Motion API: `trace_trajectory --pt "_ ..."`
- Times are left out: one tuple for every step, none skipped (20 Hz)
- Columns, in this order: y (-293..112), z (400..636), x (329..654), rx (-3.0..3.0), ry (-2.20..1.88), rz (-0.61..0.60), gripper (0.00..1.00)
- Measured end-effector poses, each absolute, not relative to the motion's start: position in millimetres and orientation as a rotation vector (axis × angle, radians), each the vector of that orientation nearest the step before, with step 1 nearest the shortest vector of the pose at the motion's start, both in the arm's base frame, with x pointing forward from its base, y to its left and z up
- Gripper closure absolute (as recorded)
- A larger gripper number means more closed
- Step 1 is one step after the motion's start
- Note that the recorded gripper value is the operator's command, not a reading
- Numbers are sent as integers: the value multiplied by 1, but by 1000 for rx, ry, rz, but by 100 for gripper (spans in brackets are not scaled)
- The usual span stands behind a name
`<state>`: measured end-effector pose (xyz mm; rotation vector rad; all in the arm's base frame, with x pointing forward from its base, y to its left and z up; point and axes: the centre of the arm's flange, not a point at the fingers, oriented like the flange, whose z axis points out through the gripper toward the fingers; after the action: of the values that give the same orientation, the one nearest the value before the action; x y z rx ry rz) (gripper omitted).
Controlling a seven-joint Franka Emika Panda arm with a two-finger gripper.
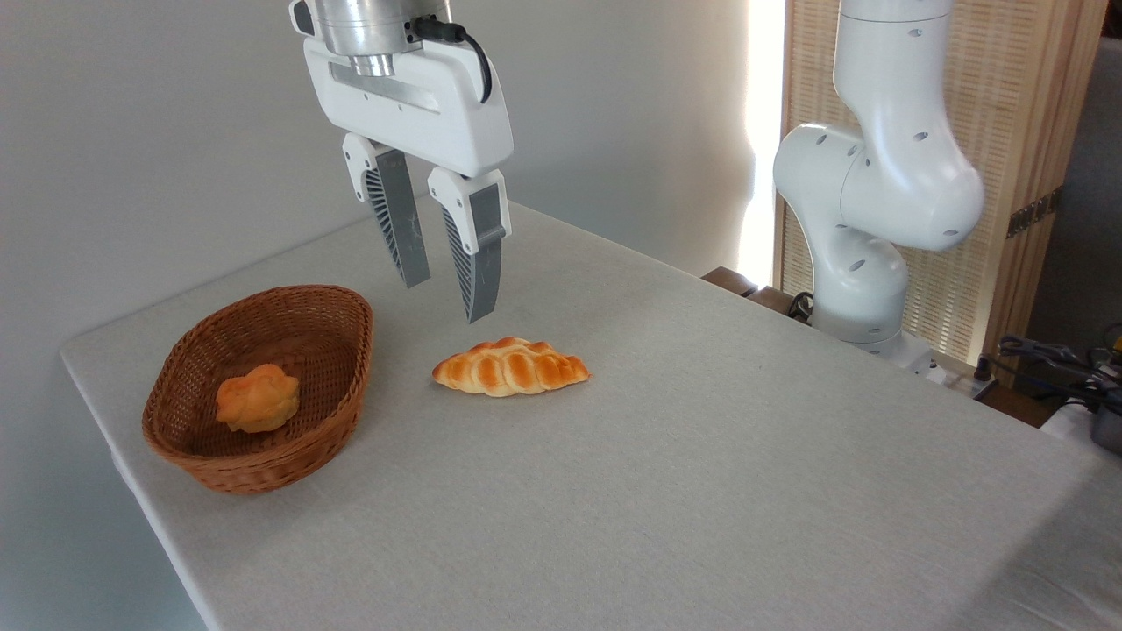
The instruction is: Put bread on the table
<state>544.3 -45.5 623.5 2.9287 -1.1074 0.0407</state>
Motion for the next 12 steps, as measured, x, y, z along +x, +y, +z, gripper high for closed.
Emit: trace_trajectory --pt "-47 623 544 2927 -1111 40 0" --pt "-47 623 544 2927 -1111 40 0" --pt "-47 623 544 2927 -1111 40 0" --pt "-47 623 544 2927 -1111 40 0" --pt "-47 623 544 2927 -1112 39 0" --pt "-47 623 544 2927 -1112 39 0" --pt "-47 623 544 2927 -1112 39 0" --pt "-47 623 544 2927 -1112 39 0" --pt "-47 623 544 2927 -1112 39 0" --pt "-48 623 544 2926 -1113 39 0" --pt "-48 623 544 2926 -1114 39 0" --pt "-49 623 544 2925 -1116 39 0"
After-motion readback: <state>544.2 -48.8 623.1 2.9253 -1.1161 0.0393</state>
